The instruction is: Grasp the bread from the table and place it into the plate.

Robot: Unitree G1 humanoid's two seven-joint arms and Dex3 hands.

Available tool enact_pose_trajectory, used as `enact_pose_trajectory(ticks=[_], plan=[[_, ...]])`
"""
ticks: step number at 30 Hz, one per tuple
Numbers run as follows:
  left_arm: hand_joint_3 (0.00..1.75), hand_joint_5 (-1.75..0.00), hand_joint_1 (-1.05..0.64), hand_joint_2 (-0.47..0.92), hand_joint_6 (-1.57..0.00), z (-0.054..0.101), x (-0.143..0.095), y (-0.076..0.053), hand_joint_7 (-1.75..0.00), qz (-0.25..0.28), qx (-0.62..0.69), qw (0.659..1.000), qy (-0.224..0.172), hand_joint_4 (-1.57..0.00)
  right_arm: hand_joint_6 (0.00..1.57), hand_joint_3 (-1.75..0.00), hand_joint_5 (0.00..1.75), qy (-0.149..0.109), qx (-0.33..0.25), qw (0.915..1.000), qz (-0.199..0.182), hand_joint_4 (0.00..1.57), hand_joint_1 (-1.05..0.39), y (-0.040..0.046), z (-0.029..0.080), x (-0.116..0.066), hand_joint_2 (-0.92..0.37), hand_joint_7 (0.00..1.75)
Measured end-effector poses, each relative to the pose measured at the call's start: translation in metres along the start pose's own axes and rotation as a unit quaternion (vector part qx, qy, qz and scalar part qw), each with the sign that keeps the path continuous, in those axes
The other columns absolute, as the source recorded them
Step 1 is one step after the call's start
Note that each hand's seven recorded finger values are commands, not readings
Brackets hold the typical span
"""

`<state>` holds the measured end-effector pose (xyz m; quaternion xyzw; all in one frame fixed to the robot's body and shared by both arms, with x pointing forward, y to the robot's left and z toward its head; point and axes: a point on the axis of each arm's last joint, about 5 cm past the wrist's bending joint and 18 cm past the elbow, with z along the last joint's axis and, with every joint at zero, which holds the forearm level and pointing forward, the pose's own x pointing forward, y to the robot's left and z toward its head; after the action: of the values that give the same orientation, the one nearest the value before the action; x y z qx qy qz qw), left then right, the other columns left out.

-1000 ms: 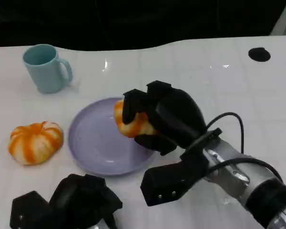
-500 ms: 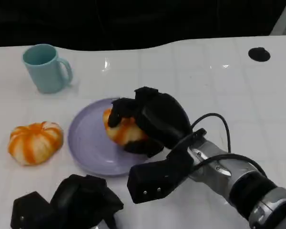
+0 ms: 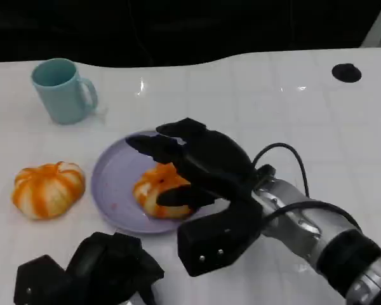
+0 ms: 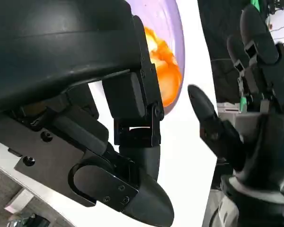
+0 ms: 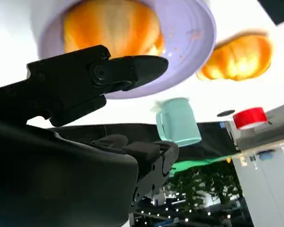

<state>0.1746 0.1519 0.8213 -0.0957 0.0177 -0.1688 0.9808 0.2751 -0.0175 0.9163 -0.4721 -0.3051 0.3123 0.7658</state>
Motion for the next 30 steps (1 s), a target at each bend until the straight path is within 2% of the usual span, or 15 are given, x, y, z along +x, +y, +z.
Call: enact_pose_trajectory(ticks=[4,9,14,20,26,27,29,30], plan=[[0.01,-1.02,-1.05,0.82,-1.54,0.0,0.0,0.0,-0.57,0.0,0.0,1.0,0.0,-1.45,0.17,-0.29,0.38,0.008,0.013,0.9999,-0.002,0.0,-0.7,-0.0029,-0.005,-0.014,-0.92,0.01],[0.01,-1.02,-1.05,0.82,-1.54,0.0,0.001,0.0,-0.57,-0.001,0.0,1.0,0.0,-1.45,0.24,-0.28,0.53,0.014,0.063,0.997,-0.043,0.03,-0.61,-0.0051,-0.006,-0.034,-0.92,0.04],[0.01,-1.02,-1.05,0.82,-1.54,0.0,0.001,0.0,-0.57,0.0,0.0,1.0,0.0,-1.45,0.31,-0.28,0.58,0.031,0.11,0.9904,-0.079,0.09,-0.55,-0.0087,-0.01,-0.06,-0.92,0.07],[0.01,-1.02,-1.05,0.83,-1.54,0.0,0.001,0.0,-0.57,-0.001,0.001,1.0,0.0,-1.46,0.38,-0.28,0.65,0.048,0.164,0.9808,-0.094,0.15,-0.52,-0.0094,-0.014,-0.09,-0.92,0.1],[0.0,-1.02,-1.05,0.82,-1.55,0.0,0.001,-0.001,-0.57,-0.001,0.0,1.0,0.0,-1.47,0.55,-0.14,0.8,0.062,0.202,0.97,-0.12,0.34,-0.42,-0.0074,-0.014,-0.115,-0.92,0.17],[0.0,-1.02,-1.05,0.82,-1.55,0.0,0.001,-0.001,-0.57,-0.001,0.0,1.0,0.0,-1.47,0.6,-0.13,0.89,0.065,0.208,0.9679,-0.125,0.42,-0.38,-0.0066,-0.014,-0.118,-0.92,0.24],[0.0,-1.02,-1.05,0.81,-1.55,0.0,0.002,-0.001,-0.57,-0.001,-0.001,1.0,0.001,-1.47,0.52,-0.12,1.01,0.07,0.228,0.9615,-0.136,0.47,-0.34,-0.0044,-0.015,-0.125,-0.92,0.55],[0.0,-1.02,-1.05,0.81,-1.55,0.0,0.002,-0.001,-0.57,-0.001,-0.002,1.0,0.002,-1.47,0.49,-0.16,1.15,0.073,0.238,0.9584,-0.14,0.5,-0.3,-0.0032,-0.015,-0.129,-0.92,0.82]])
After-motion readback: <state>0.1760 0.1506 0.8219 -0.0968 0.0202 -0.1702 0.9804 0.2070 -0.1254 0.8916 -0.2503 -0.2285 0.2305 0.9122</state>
